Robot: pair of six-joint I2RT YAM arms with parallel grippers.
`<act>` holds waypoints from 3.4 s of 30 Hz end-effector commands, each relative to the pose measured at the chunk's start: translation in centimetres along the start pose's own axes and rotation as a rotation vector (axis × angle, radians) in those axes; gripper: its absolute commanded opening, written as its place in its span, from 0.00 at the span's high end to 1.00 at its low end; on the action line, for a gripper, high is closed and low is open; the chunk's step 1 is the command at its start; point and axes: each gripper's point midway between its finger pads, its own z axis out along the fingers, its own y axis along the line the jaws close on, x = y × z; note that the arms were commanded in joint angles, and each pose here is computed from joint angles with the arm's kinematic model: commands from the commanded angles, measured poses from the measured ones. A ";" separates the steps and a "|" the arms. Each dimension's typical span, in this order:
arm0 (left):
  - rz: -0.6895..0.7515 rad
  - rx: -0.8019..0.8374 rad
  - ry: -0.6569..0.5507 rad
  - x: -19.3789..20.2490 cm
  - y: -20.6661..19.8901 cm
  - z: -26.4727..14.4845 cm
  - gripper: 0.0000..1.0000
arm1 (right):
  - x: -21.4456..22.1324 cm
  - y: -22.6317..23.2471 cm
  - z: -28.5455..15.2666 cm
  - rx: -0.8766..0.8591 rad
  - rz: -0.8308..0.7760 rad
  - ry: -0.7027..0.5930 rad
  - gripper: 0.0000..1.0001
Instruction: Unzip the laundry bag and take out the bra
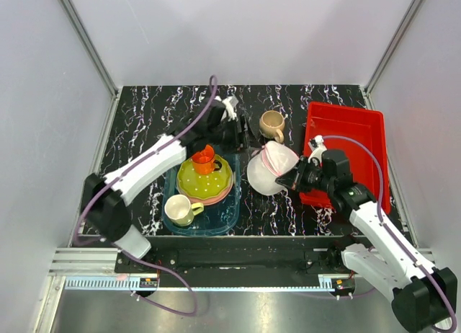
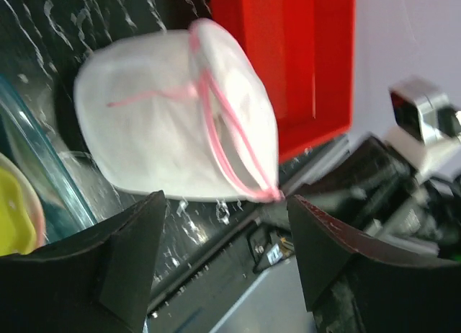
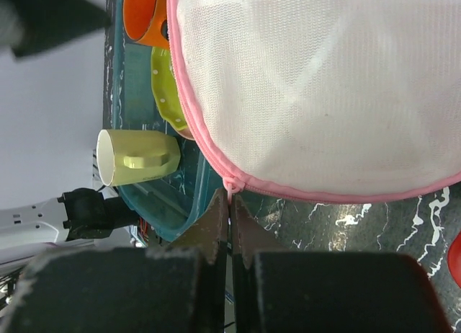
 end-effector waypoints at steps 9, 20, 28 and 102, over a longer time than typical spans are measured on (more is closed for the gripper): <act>-0.127 0.149 0.016 5.7 -5.9 1.9 0.26 | -0.4 0.3 1.2 -0.033 -0.009 -0.003 1.00; -0.175 0.074 0.005 5.4 -4.2 4.9 0.28 | -0.2 0.2 0.5 -0.015 -0.018 -0.011 1.00; -0.141 0.062 -0.036 3.6 -4.8 3.4 1.00 | 0.6 -1.6 -0.3 0.066 -0.016 -0.013 1.00; -0.270 0.016 0.001 7.1 -2.0 4.8 0.40 | -0.3 0.5 0.3 -0.017 -0.006 -0.005 1.00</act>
